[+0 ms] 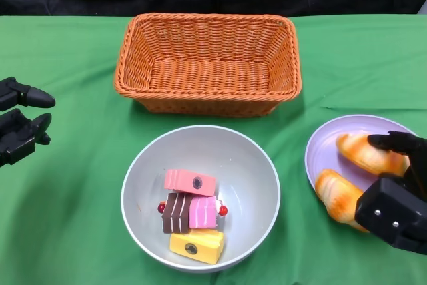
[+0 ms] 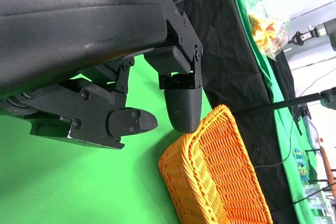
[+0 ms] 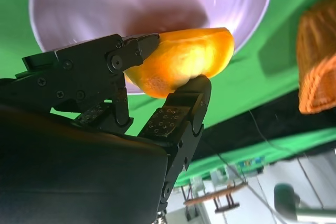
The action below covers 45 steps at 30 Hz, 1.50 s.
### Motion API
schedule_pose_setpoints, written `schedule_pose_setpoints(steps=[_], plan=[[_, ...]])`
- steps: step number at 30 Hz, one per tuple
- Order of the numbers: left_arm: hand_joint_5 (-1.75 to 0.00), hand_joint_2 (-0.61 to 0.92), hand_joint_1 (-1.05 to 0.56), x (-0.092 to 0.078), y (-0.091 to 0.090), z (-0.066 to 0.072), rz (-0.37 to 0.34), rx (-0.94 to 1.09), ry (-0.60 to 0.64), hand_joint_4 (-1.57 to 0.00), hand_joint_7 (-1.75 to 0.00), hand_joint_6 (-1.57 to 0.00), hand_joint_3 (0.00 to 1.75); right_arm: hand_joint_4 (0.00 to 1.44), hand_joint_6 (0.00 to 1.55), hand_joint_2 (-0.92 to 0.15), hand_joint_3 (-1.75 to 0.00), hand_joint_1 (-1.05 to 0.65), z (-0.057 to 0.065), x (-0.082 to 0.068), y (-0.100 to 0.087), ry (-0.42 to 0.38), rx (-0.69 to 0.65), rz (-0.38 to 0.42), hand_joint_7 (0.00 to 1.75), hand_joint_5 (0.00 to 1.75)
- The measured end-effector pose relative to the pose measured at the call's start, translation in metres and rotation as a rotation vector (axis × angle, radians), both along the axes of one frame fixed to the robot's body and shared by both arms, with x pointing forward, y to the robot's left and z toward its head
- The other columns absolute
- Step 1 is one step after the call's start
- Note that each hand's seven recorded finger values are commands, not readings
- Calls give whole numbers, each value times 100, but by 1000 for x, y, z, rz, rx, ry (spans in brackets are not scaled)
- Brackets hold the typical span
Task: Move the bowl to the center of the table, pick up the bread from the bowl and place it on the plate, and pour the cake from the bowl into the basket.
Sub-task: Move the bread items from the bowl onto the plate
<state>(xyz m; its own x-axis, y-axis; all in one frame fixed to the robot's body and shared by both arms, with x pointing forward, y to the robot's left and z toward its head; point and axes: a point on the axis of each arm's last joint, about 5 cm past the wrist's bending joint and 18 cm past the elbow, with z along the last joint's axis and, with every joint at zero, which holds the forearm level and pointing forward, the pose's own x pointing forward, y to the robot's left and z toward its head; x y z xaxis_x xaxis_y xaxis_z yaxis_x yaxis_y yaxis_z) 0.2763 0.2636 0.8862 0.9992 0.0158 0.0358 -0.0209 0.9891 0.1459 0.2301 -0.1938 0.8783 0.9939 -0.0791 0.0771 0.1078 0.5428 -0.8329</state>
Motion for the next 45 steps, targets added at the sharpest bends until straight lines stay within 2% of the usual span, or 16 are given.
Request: schedule_pose_setpoints(steps=[1,2,3,4,6,8,10,17,23,32,38,42,43,45], plan=[[-162,92,1,0,0,0,0,0,0,-64,-119,-66,40,87,99,-91,0,-20,2,0,0,13,-8,6,1,59],[-162,92,1,0,0,0,0,0,0,-64,-119,-66,40,90,98,-91,0,-20,4,1,0,24,-10,10,1,48],[-162,92,1,0,0,0,0,0,0,-64,-119,-66,40,84,89,-92,-1,-23,6,1,0,38,-16,11,1,49],[-162,92,1,0,0,0,0,0,0,-64,-119,-66,40,77,86,-92,-1,-24,8,0,1,54,-23,13,0,59],[-162,92,2,0,0,0,0,0,-1,-64,-119,-66,41,59,68,-92,-2,-25,13,-2,1,96,-46,18,0,37],[-162,92,2,0,0,0,0,1,-2,-64,-120,-66,41,56,60,-92,-2,-26,17,-4,3,142,-54,27,1,25],[-163,92,2,0,0,0,-1,1,-2,-64,-120,-65,42,47,50,-91,-1,-24,21,-6,6,171,-60,32,0,15],[-162,92,0,0,1,0,0,2,-2,-64,-121,-65,40,35,37,-92,-1,-25,28,-10,9,206,-68,18,0,5],[-160,92,1,0,1,0,0,2,-2,-64,-120,-65,40,34,35,-92,-1,-26,34,-11,13,188,-62,32,0,3],[-160,92,2,0,1,0,0,2,-2,-64,-120,-65,39,39,48,-92,-2,-29,38,-12,14,208,-44,47,4,4],[-161,92,1,0,1,0,0,2,-2,-65,-121,-66,39,54,45,-92,-2,-31,40,-12,15,233,-26,66,0,10],[-161,92,1,0,1,0,0,2,-2,-65,-121,-65,40,43,45,-92,-3,-32,42,-12,16,262,-33,66,1,3],[-162,92,1,0,1,0,0,2,-2,-65,-121,-65,40,36,49,-92,-3,-32,42,-13,16,267,-39,65,3,1],[-162,92,1,0,1,0,0,2,-2,-65,-121,-65,39,30,52,-92,-2,-31,42,-13,16,269,-45,55,4,0]])
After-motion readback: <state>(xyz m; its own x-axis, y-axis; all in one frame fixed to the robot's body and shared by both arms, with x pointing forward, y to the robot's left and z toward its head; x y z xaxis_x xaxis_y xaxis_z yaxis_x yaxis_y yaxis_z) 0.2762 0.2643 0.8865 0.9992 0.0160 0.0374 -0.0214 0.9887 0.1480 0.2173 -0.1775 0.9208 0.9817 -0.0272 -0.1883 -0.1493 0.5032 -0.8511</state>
